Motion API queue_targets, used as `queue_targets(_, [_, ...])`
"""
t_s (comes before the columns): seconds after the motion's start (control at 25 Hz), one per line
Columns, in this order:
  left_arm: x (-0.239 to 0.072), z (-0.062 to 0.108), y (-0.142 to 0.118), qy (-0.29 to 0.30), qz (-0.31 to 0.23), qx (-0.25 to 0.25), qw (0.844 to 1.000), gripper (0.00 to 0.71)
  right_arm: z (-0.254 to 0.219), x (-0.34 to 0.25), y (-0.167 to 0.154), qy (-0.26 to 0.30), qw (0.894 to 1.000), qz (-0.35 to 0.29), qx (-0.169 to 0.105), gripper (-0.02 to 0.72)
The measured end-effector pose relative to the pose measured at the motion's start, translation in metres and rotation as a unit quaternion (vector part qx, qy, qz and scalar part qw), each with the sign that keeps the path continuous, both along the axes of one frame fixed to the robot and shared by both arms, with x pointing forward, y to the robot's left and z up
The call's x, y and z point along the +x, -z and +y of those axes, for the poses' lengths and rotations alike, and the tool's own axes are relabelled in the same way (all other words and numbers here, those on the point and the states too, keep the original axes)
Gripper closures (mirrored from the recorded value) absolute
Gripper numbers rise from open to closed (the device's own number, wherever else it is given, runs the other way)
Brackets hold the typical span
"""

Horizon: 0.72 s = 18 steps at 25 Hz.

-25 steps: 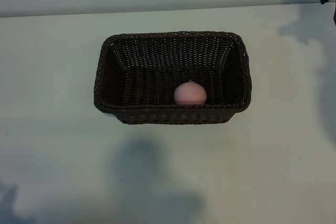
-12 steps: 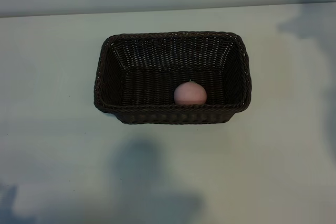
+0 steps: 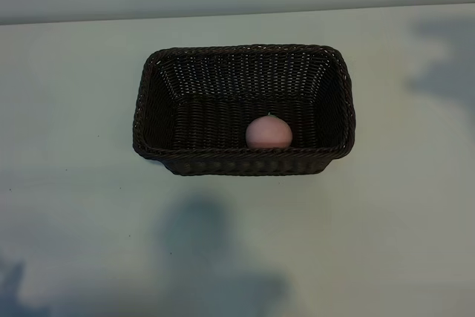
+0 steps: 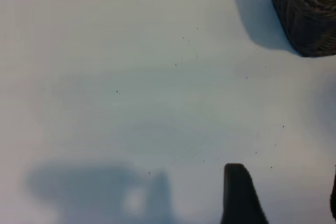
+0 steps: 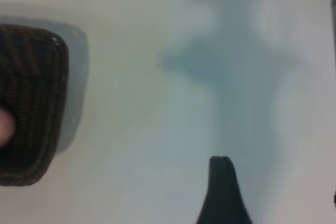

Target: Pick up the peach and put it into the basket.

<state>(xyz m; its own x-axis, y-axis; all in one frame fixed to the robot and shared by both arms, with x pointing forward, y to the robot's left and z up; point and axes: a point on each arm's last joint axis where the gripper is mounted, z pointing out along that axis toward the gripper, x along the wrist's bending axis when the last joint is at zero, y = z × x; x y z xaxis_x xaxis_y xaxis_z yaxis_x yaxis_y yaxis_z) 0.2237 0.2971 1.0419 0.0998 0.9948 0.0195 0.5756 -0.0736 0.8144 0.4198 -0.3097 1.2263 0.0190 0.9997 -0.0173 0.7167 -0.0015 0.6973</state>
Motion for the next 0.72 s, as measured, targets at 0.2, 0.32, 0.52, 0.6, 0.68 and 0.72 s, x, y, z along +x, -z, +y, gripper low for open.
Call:
queue_targets(0.2, [0.0,0.0,0.0,0.0,0.0,0.0,1.0,0.285,0.006,-0.073,-0.018,0.004,0.997,-0.083,0.0,0.207])
queue_targets(0.32, [0.0,0.0,0.0,0.0,0.0,0.0,1.0,0.285,0.008,-0.107,-0.022,0.007,0.992,-0.122,0.0,0.207])
queue_targets(0.52, [0.0,0.0,0.0,0.0,0.0,0.0,1.0,0.285,0.01,-0.151,-0.012,0.01,0.985,-0.17,-0.008,0.207])
queue_targets(0.6, [0.0,0.0,0.0,0.0,0.0,0.0,1.0,0.285,0.011,-0.163,-0.001,0.011,0.984,-0.176,-0.01,0.207])
queue_targets(0.68, [0.0,0.0,0.0,0.0,0.0,0.0,1.0,0.285,0.012,-0.174,0.01,0.011,0.982,-0.19,-0.012,0.207])
queue_targets(0.72, [0.0,0.0,0.0,0.0,0.0,0.0,1.0,0.285,0.012,-0.177,0.015,0.012,0.981,-0.193,-0.012,0.207])
